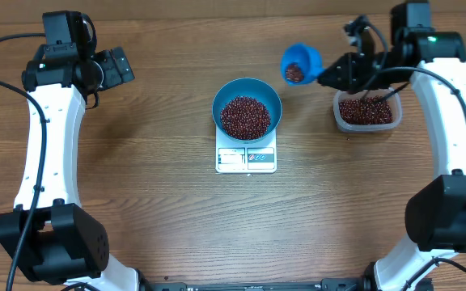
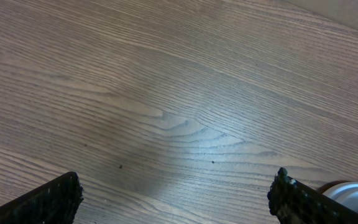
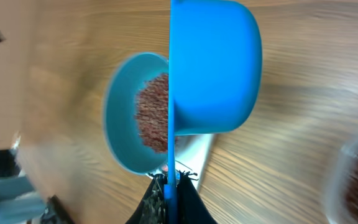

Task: Scoop item into bowl and weigh 150g on scale
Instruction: 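Move the scoop back right to the bean tub, right gripper, then dip the scoop into the beans and fill it, right gripper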

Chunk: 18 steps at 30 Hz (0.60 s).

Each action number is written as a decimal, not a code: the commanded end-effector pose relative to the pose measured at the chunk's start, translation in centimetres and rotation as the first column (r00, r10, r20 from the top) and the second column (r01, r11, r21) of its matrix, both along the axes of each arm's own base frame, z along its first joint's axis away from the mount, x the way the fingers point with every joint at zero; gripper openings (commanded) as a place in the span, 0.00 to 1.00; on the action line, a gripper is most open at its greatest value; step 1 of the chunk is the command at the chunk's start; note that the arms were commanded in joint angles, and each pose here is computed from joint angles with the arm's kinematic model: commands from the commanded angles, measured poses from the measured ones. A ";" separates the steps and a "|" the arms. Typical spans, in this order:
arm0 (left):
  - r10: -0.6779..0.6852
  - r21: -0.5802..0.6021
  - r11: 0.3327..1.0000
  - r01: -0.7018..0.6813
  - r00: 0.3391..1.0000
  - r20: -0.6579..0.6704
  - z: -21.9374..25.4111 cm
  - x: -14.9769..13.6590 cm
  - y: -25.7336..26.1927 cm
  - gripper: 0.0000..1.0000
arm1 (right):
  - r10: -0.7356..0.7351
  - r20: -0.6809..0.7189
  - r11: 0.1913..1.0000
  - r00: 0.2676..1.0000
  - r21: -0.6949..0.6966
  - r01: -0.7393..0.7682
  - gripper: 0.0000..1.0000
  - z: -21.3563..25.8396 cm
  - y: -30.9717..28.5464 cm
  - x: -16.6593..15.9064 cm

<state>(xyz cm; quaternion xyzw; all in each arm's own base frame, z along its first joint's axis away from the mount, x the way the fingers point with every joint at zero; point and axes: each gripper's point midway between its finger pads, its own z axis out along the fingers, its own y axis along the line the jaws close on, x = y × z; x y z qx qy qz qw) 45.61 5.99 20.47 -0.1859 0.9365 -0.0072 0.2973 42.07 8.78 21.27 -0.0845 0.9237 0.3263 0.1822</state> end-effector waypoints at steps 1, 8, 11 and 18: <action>-0.008 -0.005 1.000 0.008 1.000 0.000 -0.1 0.3 -0.4 1.00 | -0.086 0.051 0.988 0.995 -0.123 0.092 0.04 1.5 -3.8 0.1; -0.008 -0.005 1.000 0.008 1.000 0.000 -0.1 0.3 -0.4 1.00 | -0.234 -0.018 0.898 0.972 -0.387 0.209 0.04 -1.1 -10.4 -1.3; -0.008 -0.005 1.000 0.008 1.000 0.000 -0.1 0.3 -0.4 1.00 | -0.267 -0.042 0.862 0.963 -0.457 0.219 0.04 -1.9 -11.9 -2.0; -0.008 -0.005 1.000 0.008 1.000 0.000 -0.1 0.3 -0.4 1.00 | -0.286 -0.090 0.832 0.954 -0.517 0.201 0.04 -3.5 -12.8 -3.2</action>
